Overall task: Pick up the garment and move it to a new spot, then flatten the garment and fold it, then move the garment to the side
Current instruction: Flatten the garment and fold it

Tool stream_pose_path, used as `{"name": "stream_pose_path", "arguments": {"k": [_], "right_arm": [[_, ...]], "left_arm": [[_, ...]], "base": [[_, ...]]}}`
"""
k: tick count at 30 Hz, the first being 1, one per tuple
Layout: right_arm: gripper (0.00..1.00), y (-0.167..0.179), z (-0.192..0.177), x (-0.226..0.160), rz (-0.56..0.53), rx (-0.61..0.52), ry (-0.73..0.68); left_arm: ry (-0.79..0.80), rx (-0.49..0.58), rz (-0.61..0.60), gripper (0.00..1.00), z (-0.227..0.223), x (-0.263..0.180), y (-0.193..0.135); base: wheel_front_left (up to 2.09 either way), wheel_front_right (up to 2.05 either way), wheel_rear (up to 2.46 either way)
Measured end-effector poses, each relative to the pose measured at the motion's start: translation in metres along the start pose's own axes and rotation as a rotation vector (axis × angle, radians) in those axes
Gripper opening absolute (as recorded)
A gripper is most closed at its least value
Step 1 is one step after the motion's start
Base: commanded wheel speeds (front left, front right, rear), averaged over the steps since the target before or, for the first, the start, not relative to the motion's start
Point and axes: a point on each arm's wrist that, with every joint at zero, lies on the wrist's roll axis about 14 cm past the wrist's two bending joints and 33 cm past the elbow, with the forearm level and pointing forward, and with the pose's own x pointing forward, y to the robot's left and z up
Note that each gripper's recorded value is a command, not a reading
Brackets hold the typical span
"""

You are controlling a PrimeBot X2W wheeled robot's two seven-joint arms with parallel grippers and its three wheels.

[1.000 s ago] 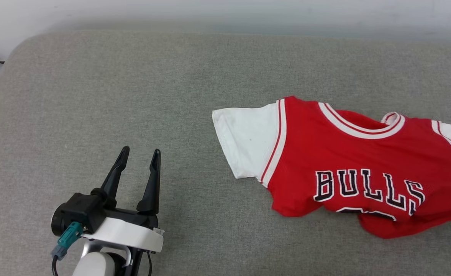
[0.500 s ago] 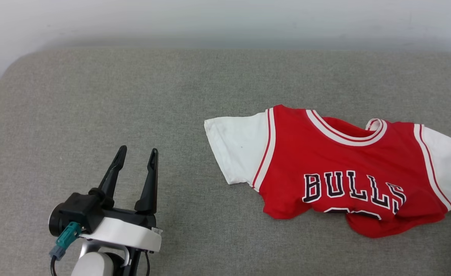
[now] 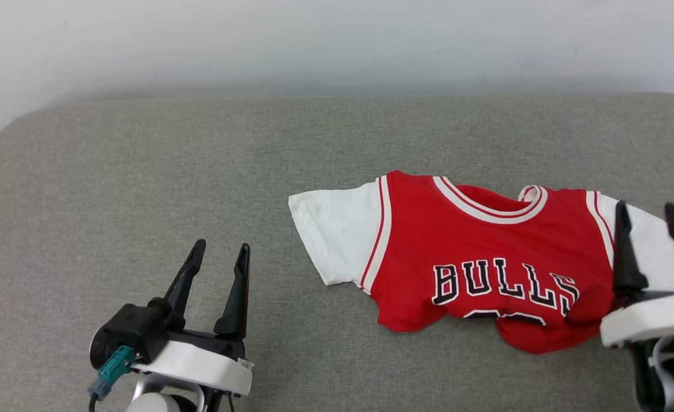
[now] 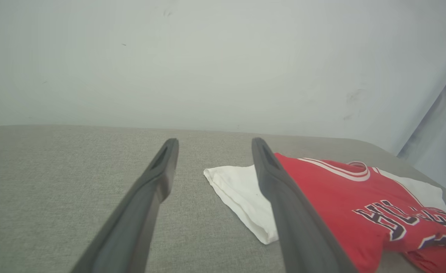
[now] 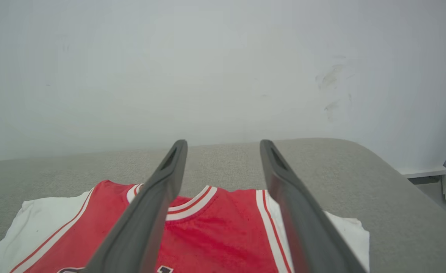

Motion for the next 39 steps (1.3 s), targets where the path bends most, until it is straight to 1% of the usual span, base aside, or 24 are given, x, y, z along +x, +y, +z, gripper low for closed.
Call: {"name": "stream_pose_path", "arguments": {"k": [5,9,14,20,23,25,28,32,36,39], "right_arm": [[1.0,0.012,-0.014,-0.019,0.025,0.051,0.011],[1.0,0.016,-0.021,-0.024,0.036,0.058,0.027],[1.0,0.014,-0.023,-0.025,0.03,0.06,0.035],[1.0,0.007,-0.032,-0.024,0.008,0.056,0.063],[1.0,0.004,-0.038,-0.022,-0.006,0.054,0.072],[1.0,0.003,-0.042,-0.019,-0.013,0.054,0.078],[1.0,0.002,-0.049,-0.018,-0.02,0.054,0.09],[1.0,-0.006,-0.057,-0.019,-0.048,0.051,0.105],[1.0,-0.015,-0.066,-0.022,-0.075,0.049,0.122],[1.0,-0.019,-0.07,-0.023,-0.09,0.045,0.131]], "left_arm": [[0.012,-0.018,-0.013,1.0,-0.005,0.003,-0.005],[0.026,-0.025,-0.028,1.0,-0.011,0.007,-0.008],[0.079,-0.029,-0.118,1.0,-0.027,0.024,-0.022],[0.295,0.059,-0.272,1.0,-0.048,0.073,-0.034],[0.47,0.09,-0.324,1.0,-0.069,0.092,-0.037],[0.594,0.104,-0.334,1.0,-0.085,0.1,-0.032],[0.754,0.174,-0.32,1.0,-0.103,0.112,-0.01],[0.932,0.185,-0.327,1.0,-0.129,0.116,-0.004],[1.04,0.22,-0.313,1.0,-0.148,0.117,0.01],[1.078,0.24,-0.295,1.0,-0.159,0.118,0.02]], "base": [[0.0,0.0,0.0],[0.0,0.0,0.0],[0.0,0.0,0.0],[0.0,0.0,0.0],[0.0,0.0,0.0],[0.0,0.0,0.0],[0.0,0.0,0.0],[0.0,0.0,0.0],[0.0,0.0,0.0],[0.0,0.0,0.0]]}}
